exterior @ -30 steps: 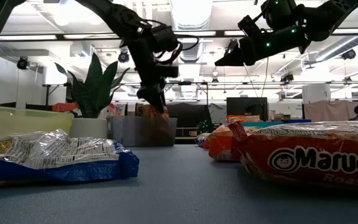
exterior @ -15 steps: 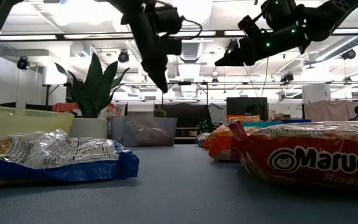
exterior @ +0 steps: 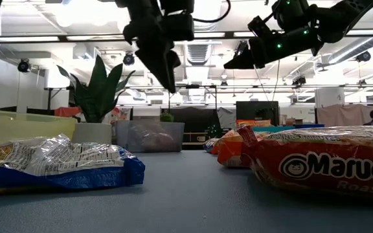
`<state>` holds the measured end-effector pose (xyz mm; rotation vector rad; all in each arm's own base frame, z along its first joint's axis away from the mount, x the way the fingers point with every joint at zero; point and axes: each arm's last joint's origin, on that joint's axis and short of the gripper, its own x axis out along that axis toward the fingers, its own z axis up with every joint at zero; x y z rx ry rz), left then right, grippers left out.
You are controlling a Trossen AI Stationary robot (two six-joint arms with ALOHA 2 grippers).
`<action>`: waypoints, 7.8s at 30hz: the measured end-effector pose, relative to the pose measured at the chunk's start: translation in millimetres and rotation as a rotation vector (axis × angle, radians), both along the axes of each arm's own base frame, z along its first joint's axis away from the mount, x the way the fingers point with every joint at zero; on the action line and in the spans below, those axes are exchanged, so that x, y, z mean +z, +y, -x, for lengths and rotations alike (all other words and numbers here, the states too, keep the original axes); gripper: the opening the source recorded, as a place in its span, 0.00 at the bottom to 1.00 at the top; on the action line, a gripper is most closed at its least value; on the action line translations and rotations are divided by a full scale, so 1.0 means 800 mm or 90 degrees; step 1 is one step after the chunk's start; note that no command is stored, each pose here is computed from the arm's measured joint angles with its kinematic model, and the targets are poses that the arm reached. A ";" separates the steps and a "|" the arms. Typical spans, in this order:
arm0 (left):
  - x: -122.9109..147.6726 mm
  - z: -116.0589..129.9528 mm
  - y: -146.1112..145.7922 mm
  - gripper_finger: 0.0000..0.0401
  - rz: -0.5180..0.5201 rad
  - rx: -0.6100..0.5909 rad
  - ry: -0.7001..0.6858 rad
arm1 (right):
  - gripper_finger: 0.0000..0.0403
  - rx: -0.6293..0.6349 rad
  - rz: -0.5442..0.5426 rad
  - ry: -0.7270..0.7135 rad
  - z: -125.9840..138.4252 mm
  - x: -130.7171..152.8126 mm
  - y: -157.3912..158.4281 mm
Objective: Sort Maruchan noodles
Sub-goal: Put the blue noodle pack into the yellow bin
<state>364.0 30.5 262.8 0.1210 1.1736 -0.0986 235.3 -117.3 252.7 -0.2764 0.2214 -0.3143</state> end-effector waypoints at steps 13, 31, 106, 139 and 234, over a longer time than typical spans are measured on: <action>-0.012 0.061 -0.021 0.48 0.034 0.055 -0.167 | 0.24 -0.004 -0.060 0.008 0.001 -0.006 0.001; -0.035 0.078 -0.032 0.48 0.027 0.032 -0.221 | 0.24 0.278 -0.479 0.022 -0.021 -0.011 0.080; -0.147 0.070 -0.123 0.48 0.206 0.193 0.029 | 0.24 -0.038 -0.442 0.353 -0.006 -0.029 0.167; -0.093 0.044 -0.118 0.08 -0.039 0.170 -0.180 | 0.19 0.052 -0.411 0.131 -0.009 -0.069 0.171; -0.161 0.122 -0.165 0.08 0.054 0.281 -0.107 | 0.78 0.184 -0.670 0.235 -0.235 -0.165 0.159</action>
